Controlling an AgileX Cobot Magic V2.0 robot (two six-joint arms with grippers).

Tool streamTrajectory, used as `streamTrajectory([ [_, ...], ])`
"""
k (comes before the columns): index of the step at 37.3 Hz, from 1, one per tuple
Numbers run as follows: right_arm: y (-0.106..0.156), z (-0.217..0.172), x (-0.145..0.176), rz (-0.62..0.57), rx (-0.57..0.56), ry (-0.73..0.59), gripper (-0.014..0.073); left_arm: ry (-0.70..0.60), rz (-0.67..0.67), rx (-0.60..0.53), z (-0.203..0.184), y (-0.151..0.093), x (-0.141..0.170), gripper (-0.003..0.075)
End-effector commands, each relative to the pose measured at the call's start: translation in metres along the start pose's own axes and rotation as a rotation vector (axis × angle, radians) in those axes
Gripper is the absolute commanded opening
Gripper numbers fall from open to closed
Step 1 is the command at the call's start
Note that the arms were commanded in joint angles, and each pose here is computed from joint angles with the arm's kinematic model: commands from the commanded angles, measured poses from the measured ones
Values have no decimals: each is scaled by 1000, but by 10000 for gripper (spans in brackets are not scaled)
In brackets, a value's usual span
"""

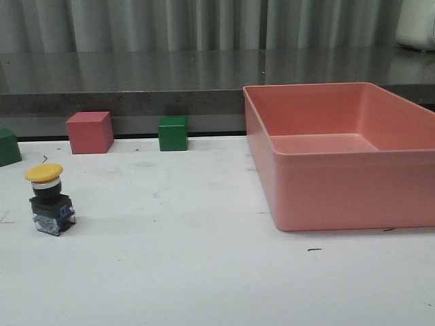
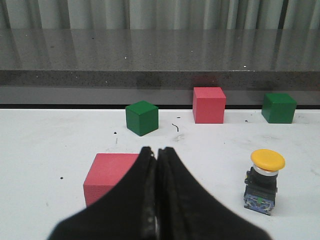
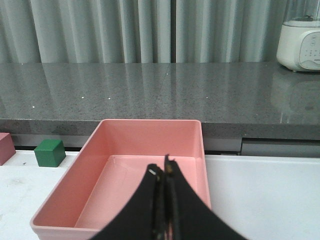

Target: Place and stand button with both arms

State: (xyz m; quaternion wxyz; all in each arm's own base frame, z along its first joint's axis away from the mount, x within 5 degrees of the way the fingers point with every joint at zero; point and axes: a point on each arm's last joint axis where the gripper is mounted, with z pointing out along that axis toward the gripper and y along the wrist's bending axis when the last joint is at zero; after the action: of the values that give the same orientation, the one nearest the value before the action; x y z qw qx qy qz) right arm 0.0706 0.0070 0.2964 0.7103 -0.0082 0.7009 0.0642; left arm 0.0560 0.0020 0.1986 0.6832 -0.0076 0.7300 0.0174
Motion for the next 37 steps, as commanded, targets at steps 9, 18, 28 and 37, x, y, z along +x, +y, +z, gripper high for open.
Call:
streamTrajectory([
  [9, 1, -1, -16, -18, -5, -100, -70, -97, -21, 0, -2, 0, -6, -20],
  [18, 0, -1, 1, -31, -2, -71, -70, -97, -21, 0, -2, 0, -6, -20],
  [28, -8, -12, 64, -86, 50, -25, -70, -97, -21, 0, -2, 0, -6, -20],
  [37, -11, -17, 95, -76, 66, 1, -70, -97, -21, 0, -2, 0, -6, -20],
])
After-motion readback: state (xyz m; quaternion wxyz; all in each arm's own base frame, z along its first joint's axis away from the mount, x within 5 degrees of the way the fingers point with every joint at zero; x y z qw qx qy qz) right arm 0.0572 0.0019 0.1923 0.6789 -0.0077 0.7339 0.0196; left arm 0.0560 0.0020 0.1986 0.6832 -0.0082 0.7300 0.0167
